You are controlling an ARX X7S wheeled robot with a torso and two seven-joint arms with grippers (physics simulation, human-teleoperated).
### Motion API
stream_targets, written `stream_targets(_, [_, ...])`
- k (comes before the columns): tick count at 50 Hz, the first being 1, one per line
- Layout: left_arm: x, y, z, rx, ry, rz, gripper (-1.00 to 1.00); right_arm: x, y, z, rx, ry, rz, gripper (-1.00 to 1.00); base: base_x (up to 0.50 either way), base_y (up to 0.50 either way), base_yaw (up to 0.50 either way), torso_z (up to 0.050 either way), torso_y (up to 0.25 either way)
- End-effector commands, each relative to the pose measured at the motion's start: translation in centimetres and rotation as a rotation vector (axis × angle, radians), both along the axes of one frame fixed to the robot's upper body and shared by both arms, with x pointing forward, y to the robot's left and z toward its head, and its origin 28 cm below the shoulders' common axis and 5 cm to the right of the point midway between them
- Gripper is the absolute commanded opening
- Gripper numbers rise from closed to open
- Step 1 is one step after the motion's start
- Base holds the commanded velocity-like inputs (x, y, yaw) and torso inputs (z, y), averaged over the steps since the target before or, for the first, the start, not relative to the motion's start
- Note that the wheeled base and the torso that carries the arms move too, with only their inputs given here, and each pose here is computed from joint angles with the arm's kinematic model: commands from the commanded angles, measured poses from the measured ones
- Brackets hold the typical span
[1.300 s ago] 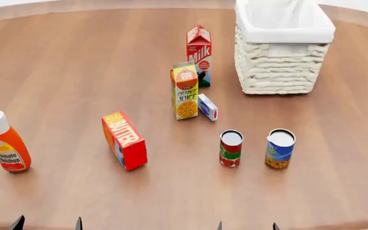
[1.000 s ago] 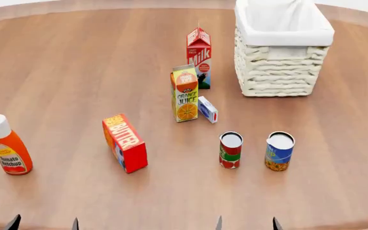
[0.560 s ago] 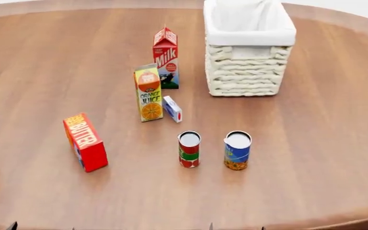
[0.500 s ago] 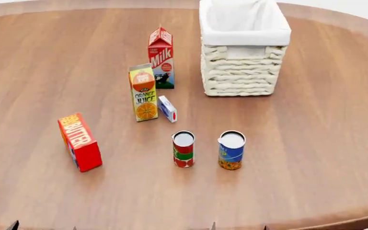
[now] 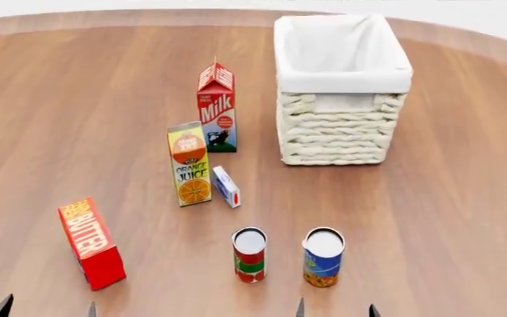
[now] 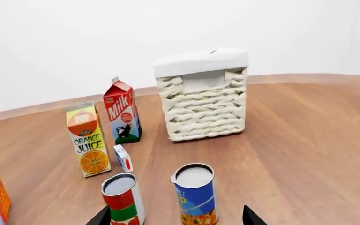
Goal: Pick up the alphabet soup, and put it in the basket.
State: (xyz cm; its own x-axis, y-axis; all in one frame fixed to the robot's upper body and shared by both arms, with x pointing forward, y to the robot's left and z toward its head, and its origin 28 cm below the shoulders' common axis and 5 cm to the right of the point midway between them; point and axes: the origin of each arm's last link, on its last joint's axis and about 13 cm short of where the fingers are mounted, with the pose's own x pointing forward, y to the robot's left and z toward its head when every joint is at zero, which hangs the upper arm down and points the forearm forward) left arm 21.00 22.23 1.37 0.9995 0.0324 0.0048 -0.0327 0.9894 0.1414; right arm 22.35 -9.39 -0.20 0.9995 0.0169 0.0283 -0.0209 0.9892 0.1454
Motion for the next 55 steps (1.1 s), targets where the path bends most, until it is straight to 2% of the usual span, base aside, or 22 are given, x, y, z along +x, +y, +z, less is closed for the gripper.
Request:
stream_targets(1, [-1.4, -0.1, 1.6, -0.002, -0.063, 0.017, 1.00, -0.4, 0.8, -0.5, 0.009, 0.019, 0.018, 1.00, 0.50, 0.00, 0.00, 0.000, 0.000])
stream_targets(5, [-3.0, 0.2, 3.2, 0.008, -0.125, 0.027, 1.00, -0.9, 0.9, 0.0, 0.008, -0.003, 0.017, 1.00, 0.50, 0.00, 0.00, 0.000, 0.000])
stream_targets(8, [-4.4, 0.6, 4.6, -0.018, -0.158, 0.029, 1.00, -1.6, 1.0, 0.5, 0.005, -0.024, 0.015, 1.00, 0.50, 0.00, 0.00, 0.000, 0.000])
stream_targets(11, [-5.0, 0.8, 5.5, -0.013, -0.158, 0.089, 1.00, -1.9, 1.1, 0.8, 0.003, -0.035, 0.016, 1.00, 0.50, 0.00, 0.00, 0.000, 0.000])
stream_targets(12, [-5.1, 0.9, 6.0, -0.009, -0.160, 0.140, 1.00, -2.1, 1.1, 0.9, 0.003, -0.043, 0.014, 1.00, 0.50, 0.00, 0.00, 0.000, 0.000])
stream_targets(18, [-5.9, 1.2, 6.8, -0.041, -0.181, 0.113, 1.00, -2.3, 1.2, 1.1, -0.003, -0.054, 0.017, 1.00, 0.50, 0.00, 0.00, 0.000, 0.000])
stream_targets(31, [-5.5, 1.3, 6.7, -0.042, -0.188, 0.117, 1.00, -2.2, 1.2, 1.2, -0.015, -0.065, -0.007, 1.00, 0.48, 0.00, 0.00, 0.000, 0.000])
stream_targets(55, [-5.4, 1.3, 6.7, -0.059, -0.191, 0.115, 1.00, -2.3, 1.2, 1.3, -0.017, -0.095, -0.005, 1.00, 0.00, 0.00, 0.00, 0.000, 0.000])
